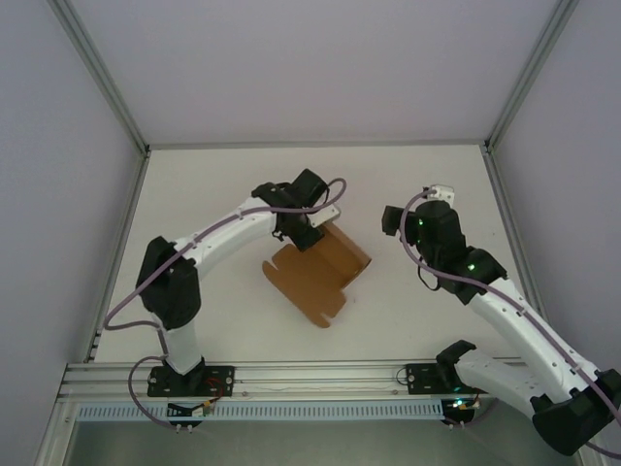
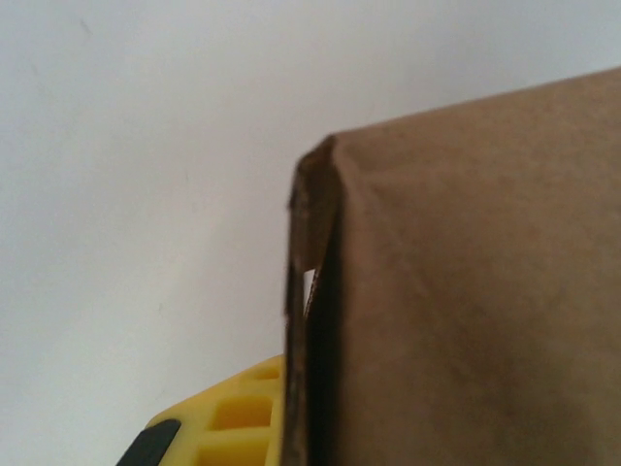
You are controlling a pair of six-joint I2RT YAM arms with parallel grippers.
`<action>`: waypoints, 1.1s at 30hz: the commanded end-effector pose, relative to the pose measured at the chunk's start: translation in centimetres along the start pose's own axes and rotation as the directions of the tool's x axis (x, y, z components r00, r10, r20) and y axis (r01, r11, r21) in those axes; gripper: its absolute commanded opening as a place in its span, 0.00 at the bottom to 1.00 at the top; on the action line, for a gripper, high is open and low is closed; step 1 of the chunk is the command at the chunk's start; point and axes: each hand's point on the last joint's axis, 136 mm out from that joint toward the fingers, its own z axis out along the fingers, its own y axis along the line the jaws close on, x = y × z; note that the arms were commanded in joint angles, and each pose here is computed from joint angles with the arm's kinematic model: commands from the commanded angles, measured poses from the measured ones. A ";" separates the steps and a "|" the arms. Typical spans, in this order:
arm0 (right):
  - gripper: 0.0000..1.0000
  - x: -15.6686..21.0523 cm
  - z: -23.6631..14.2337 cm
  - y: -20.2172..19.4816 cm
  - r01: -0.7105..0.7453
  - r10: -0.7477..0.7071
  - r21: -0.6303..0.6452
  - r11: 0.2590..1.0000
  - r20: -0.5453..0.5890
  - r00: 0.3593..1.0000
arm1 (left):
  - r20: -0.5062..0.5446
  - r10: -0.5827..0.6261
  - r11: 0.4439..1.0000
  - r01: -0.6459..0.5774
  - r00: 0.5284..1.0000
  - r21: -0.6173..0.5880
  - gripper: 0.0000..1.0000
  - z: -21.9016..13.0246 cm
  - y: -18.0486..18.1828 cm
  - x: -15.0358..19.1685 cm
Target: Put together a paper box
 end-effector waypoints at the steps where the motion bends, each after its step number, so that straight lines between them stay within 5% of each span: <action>1: 1.00 1.2 -0.4 -1.5 0.026 -0.020 0.069 0.997 -0.082 0.996 | -0.297 0.349 0.937 -0.340 0.889 0.084 0.00 -0.6 -0.2 5.2; 6: 1.00 2.6 0.3 -2.2 0.027 -0.012 0.099 0.995 -0.157 0.987 | -0.399 0.520 0.845 -0.524 0.755 0.108 0.00 1.3 -0.4 4.9; 9: 1.00 3.0 0.6 -2.6 0.018 0.000 0.106 0.994 -0.172 0.985 | -0.418 0.549 0.815 -0.575 0.723 0.075 0.00 3.6 -0.4 3.4; 16: 1.00 3.4 1.4 -2.9 0.017 0.003 0.101 0.995 -0.194 0.981 | -0.469 0.517 0.779 -0.621 0.717 -0.090 0.00 9.6 0.3 -0.2; 21: 1.00 3.7 2.0 -3.4 0.015 0.007 0.106 0.994 -0.208 0.978 | -0.469 0.519 0.772 -0.627 0.715 -0.102 0.11 11.3 -0.3 -0.5; 27: 1.00 4.3 2.7 -3.1 0.006 0.012 0.077 0.997 -0.237 0.971 | -0.427 0.520 0.794 -0.603 0.740 -0.079 0.40 8.9 -0.9 -1.3; 33: 1.00 4.3 2.6 -3.0 0.003 0.011 0.057 0.998 -0.238 0.971 | -0.321 0.536 0.815 -0.578 0.781 -0.045 0.53 4.9 -2.1 -2.4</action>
